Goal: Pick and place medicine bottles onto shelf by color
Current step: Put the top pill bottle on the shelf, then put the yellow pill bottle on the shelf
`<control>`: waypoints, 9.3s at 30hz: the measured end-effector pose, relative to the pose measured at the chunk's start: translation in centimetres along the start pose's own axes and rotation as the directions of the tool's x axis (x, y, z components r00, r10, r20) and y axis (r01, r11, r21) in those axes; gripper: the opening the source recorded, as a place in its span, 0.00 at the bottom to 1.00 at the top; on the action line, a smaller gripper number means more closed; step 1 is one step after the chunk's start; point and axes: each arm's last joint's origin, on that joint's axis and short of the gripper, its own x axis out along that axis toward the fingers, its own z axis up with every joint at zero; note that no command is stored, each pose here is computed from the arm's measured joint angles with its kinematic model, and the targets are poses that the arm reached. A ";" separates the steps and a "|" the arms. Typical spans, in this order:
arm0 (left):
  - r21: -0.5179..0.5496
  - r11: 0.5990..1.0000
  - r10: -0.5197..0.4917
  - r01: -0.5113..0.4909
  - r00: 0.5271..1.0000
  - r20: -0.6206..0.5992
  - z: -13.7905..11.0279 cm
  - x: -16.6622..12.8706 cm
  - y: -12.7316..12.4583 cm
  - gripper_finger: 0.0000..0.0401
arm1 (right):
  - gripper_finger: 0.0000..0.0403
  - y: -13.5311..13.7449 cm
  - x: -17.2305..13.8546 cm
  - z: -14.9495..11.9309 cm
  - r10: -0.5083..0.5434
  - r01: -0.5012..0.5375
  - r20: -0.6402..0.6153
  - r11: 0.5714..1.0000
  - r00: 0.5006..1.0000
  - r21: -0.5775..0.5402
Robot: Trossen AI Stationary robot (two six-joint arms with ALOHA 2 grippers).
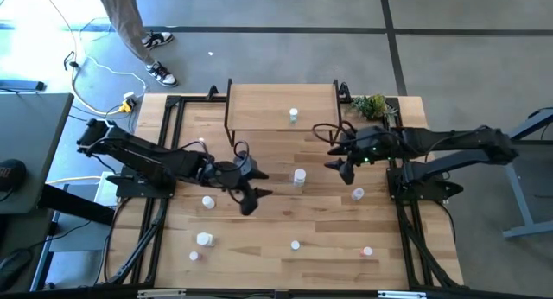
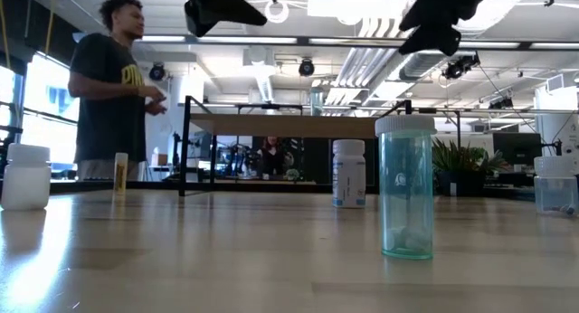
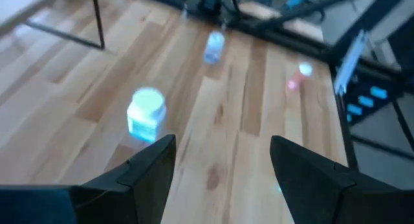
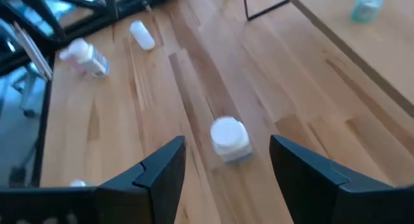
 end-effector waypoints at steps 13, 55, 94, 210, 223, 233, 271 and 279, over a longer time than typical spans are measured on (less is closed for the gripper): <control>0.135 0.990 -0.059 0.045 0.993 0.101 -0.2 -4.7 2.0 0.61 | 0.53 1.1 3.7 0.6 0.029 -0.031 0.022 0.989 0.999 0.144; 0.129 0.986 0.064 -0.109 0.947 0.314 1.3 -14.7 7.6 0.61 | 0.53 3.0 13.1 2.1 -0.254 0.356 -0.323 0.880 0.912 0.314; 0.112 0.988 0.070 -0.110 0.949 0.306 1.2 -14.7 7.6 0.61 | 0.44 3.4 17.7 -1.6 -0.357 0.491 -0.425 0.830 0.832 0.264; -0.147 0.761 0.649 -0.632 0.743 0.165 1.0 -16.8 13.5 0.61 | 0.59 -13.4 0.2 16.8 -0.605 0.604 -0.053 0.779 0.795 0.172; -0.499 0.590 0.649 -0.634 0.741 -0.174 -2.9 -16.2 14.2 0.61 | 0.59 -12.7 -1.8 17.3 -0.650 0.632 0.042 0.750 0.759 0.195; -0.664 0.390 0.636 -0.637 0.708 -0.306 -5.3 -13.9 15.0 0.61 | 0.59 -12.6 -1.7 17.3 -0.643 0.625 0.042 0.756 0.765 0.195; -0.315 0.517 0.564 -0.796 0.594 -0.574 -5.4 -8.4 17.5 0.61 | 0.59 -12.6 -1.7 17.3 -0.642 0.625 0.038 0.757 0.766 0.192; -0.258 0.545 0.534 -0.798 0.567 -0.627 -5.3 -8.9 19.3 0.61 | 0.59 -12.6 -1.7 17.3 -0.633 0.616 0.038 0.764 0.773 0.192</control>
